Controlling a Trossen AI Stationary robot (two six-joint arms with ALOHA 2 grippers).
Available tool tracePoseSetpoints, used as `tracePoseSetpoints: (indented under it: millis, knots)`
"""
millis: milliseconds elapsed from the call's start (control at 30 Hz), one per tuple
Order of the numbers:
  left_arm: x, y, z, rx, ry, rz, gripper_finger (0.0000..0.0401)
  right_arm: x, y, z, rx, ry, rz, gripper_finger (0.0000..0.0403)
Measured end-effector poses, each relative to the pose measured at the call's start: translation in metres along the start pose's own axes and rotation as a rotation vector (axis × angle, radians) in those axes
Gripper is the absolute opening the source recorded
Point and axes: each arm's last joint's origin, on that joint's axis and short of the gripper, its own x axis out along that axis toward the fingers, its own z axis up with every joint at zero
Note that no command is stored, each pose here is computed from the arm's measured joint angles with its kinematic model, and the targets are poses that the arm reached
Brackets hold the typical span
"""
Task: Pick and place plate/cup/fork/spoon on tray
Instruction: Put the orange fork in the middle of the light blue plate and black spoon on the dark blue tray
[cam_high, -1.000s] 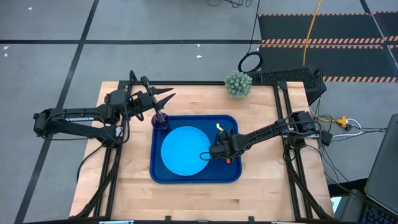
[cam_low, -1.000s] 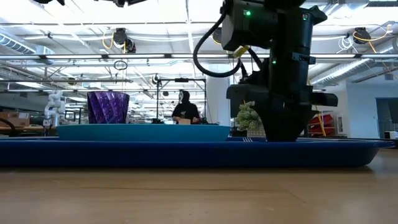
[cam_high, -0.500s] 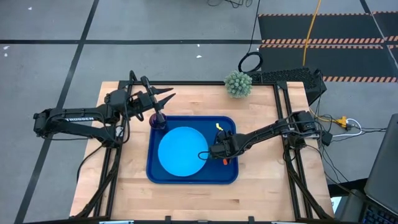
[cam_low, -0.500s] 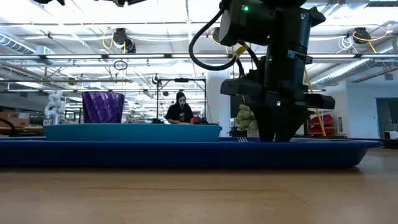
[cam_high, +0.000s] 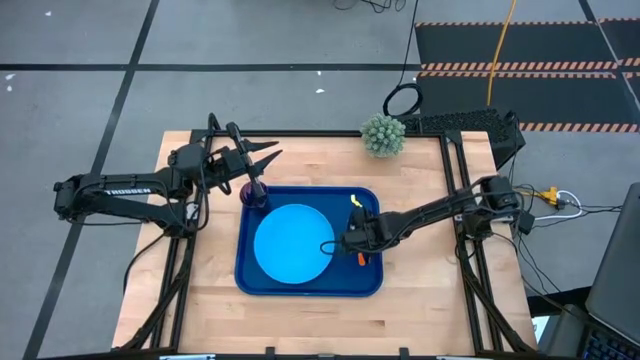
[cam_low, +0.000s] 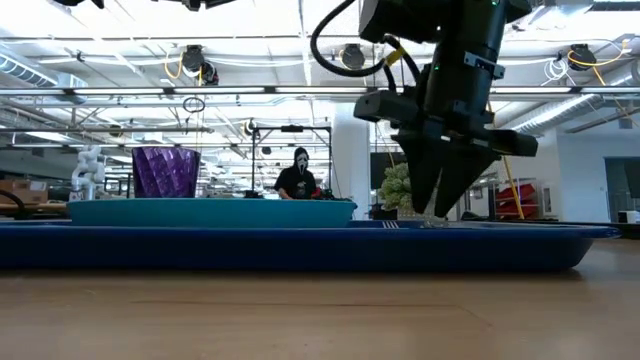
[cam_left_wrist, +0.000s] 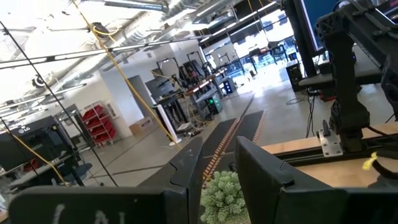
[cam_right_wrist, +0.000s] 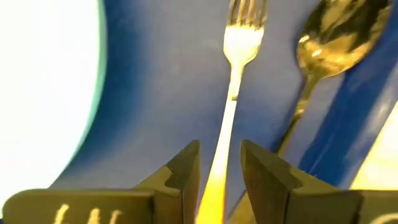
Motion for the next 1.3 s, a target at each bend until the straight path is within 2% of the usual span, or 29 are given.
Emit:
tracePoseSetpoints:
  millis: [567,1300]
  knots:
    - [0.0,0.0,0.0,0.0,0.0,0.0,0.0097,0.01,-0.001,-0.015,0.006,0.008,0.003,0.0105]
    - [0.0,0.0,0.0,0.0,0.0,0.0,0.0097,0.016,-0.002,-0.02,0.037,0.009,0.045,0.0105]
